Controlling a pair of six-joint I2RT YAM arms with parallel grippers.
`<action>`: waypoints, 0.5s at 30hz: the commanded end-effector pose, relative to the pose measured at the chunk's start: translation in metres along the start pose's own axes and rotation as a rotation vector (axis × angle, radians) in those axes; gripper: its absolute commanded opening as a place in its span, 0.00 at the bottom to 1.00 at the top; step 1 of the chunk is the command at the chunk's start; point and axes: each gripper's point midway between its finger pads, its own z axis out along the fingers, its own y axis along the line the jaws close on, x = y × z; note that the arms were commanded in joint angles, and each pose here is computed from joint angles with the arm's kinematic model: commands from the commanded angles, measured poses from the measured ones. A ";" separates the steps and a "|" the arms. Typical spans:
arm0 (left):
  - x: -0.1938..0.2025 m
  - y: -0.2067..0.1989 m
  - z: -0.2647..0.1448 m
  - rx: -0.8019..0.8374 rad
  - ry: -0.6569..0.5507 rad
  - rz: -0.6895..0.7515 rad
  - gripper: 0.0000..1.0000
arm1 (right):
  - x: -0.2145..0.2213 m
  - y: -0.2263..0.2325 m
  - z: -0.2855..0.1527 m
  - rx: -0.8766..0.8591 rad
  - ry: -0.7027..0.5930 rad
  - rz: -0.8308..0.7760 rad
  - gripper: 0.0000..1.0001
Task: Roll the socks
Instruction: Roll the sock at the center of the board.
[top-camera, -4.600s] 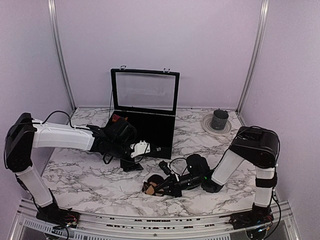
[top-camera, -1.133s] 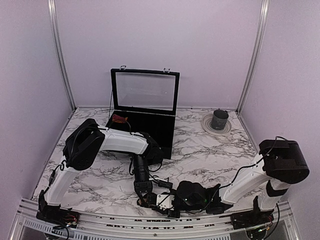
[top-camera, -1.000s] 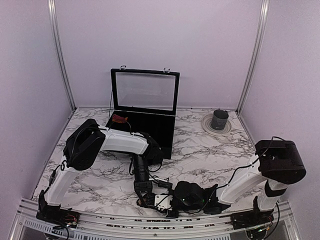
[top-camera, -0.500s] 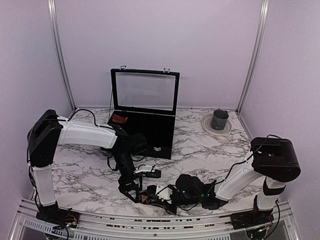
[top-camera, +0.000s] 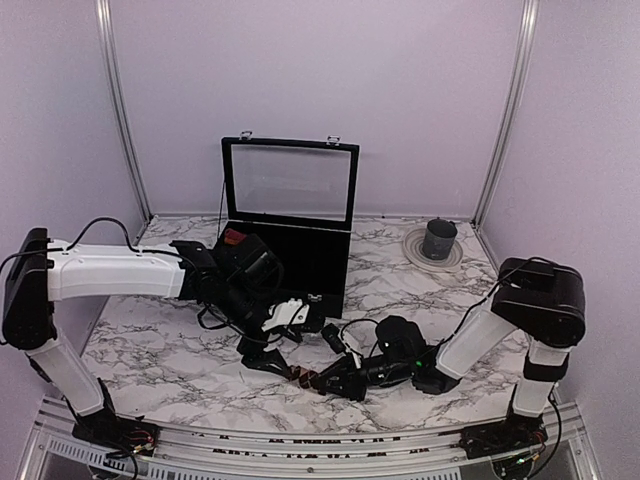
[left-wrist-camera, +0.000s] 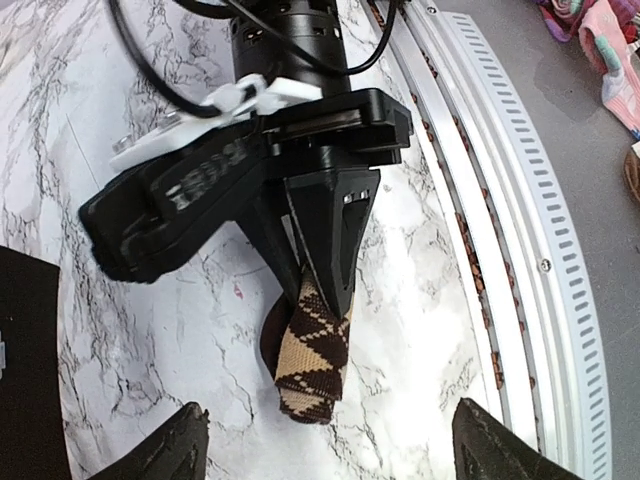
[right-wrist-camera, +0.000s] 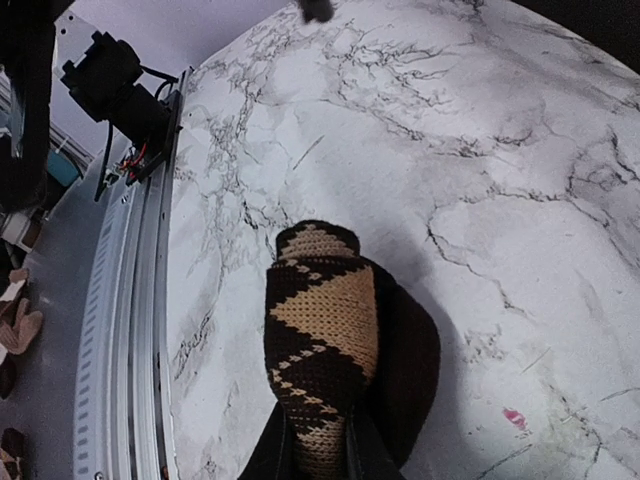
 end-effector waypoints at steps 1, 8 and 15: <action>-0.002 0.006 0.016 -0.042 0.020 0.083 0.79 | -0.025 0.013 -0.003 -0.119 -0.036 0.143 0.00; 0.007 0.024 0.034 -0.117 0.095 0.129 0.62 | -0.053 0.015 -0.005 -0.156 -0.050 0.200 0.00; 0.024 0.030 0.037 -0.154 0.153 0.168 0.55 | -0.071 0.019 -0.010 -0.181 -0.083 0.215 0.00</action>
